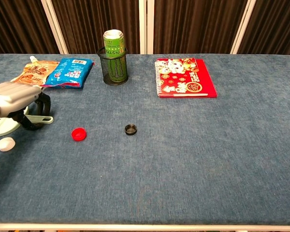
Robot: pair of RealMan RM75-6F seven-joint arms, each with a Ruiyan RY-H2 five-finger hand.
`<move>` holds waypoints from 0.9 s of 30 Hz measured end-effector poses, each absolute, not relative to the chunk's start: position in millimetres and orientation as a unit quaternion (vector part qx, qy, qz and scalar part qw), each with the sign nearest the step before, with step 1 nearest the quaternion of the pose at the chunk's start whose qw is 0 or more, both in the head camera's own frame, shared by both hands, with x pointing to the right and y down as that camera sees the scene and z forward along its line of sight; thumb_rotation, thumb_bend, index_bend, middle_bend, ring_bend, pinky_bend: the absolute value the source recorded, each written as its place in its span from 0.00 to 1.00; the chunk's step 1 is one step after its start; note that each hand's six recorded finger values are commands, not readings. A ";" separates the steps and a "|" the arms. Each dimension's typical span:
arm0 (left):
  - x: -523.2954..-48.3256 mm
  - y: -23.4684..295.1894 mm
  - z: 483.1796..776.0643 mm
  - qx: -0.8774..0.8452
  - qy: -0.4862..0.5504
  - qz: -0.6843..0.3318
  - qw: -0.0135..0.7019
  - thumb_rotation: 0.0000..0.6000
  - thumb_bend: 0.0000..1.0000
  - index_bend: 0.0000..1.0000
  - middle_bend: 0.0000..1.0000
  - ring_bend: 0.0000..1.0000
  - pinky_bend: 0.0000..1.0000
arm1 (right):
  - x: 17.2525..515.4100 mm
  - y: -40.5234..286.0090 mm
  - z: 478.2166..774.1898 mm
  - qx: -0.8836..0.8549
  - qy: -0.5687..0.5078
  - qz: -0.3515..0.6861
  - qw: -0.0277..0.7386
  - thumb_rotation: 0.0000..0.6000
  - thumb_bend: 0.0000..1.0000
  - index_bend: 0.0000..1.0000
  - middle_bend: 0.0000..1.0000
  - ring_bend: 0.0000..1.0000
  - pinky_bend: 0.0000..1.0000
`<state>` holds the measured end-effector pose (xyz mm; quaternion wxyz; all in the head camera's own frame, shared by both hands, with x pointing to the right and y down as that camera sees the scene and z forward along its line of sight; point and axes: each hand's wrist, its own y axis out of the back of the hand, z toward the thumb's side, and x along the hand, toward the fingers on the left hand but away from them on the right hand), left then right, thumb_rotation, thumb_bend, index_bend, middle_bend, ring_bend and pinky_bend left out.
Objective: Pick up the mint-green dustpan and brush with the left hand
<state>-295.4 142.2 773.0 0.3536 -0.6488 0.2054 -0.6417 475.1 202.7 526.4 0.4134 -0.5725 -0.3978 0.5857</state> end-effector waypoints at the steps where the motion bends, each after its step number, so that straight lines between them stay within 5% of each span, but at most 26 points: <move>1: -295.7 142.5 773.8 -0.650 0.205 -0.641 0.352 1.00 0.27 0.45 0.48 0.27 0.16 | 475.0 203.0 526.2 -0.573 -0.398 0.586 0.413 1.00 0.27 0.00 0.08 0.00 0.00; 13: -296.0 136.2 762.7 -0.685 0.248 -0.586 0.355 1.00 0.38 0.54 0.57 0.36 0.30 | 476.6 206.5 521.3 -0.570 -0.401 0.586 0.413 1.00 0.27 0.00 0.09 0.00 0.00; 27: -306.5 122.1 706.9 -0.745 0.359 -0.471 0.307 1.00 0.41 0.54 0.59 0.39 0.33 | 478.2 206.0 520.3 -0.569 -0.401 0.587 0.413 1.00 0.27 0.00 0.09 0.00 0.00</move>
